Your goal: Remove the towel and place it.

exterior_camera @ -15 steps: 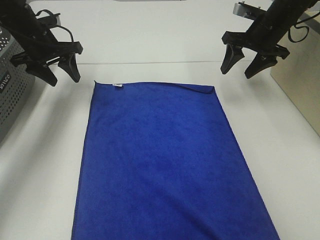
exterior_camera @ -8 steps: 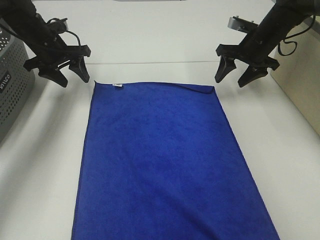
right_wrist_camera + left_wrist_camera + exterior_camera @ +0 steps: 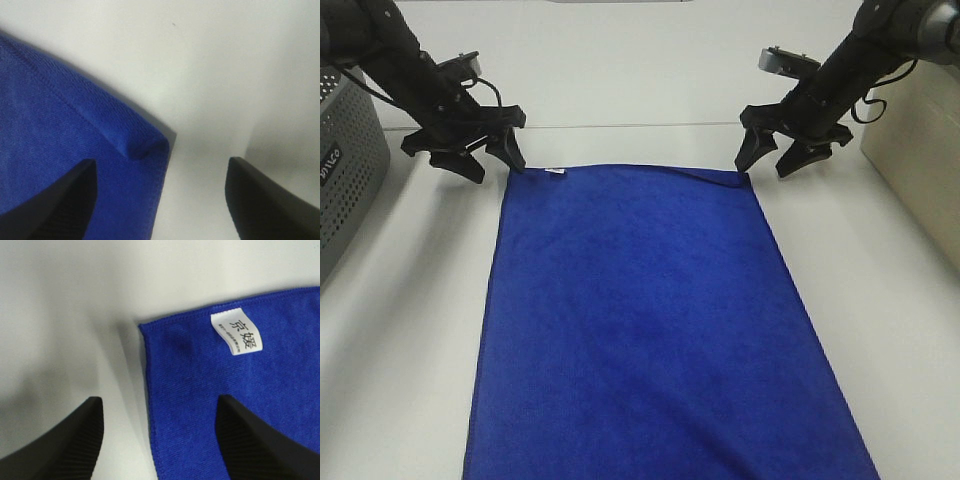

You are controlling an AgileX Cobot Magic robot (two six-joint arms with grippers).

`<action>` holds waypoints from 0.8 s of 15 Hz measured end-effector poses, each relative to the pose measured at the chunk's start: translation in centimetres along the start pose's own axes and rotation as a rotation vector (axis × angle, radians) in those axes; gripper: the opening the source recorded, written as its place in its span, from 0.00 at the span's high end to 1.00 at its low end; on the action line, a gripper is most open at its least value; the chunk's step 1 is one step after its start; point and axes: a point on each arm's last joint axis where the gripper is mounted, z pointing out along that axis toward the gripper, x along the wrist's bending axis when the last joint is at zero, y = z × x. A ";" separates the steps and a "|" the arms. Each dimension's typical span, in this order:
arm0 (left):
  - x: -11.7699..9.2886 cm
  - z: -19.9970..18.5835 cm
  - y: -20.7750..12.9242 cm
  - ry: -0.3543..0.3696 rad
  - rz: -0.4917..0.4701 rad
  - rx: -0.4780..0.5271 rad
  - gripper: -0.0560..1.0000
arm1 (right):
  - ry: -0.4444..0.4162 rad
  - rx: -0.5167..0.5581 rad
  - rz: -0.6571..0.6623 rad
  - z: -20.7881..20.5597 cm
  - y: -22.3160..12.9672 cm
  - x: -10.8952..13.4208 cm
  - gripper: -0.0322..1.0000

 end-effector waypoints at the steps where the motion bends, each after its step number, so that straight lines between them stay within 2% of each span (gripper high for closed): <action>1: 0.1 0.4 0.0 -0.006 -0.005 -0.005 0.37 | -0.002 -0.002 -0.008 0.6 0.0 -0.3 0.31; 5: 0.3 1.8 -0.1 -0.040 0.014 -0.023 0.37 | 0.021 -0.015 -0.010 1.8 0.0 -0.7 0.31; 12: 0.6 2.8 -0.1 -0.051 0.016 -0.043 0.38 | 0.026 -0.020 -0.020 1.9 0.0 -0.6 0.31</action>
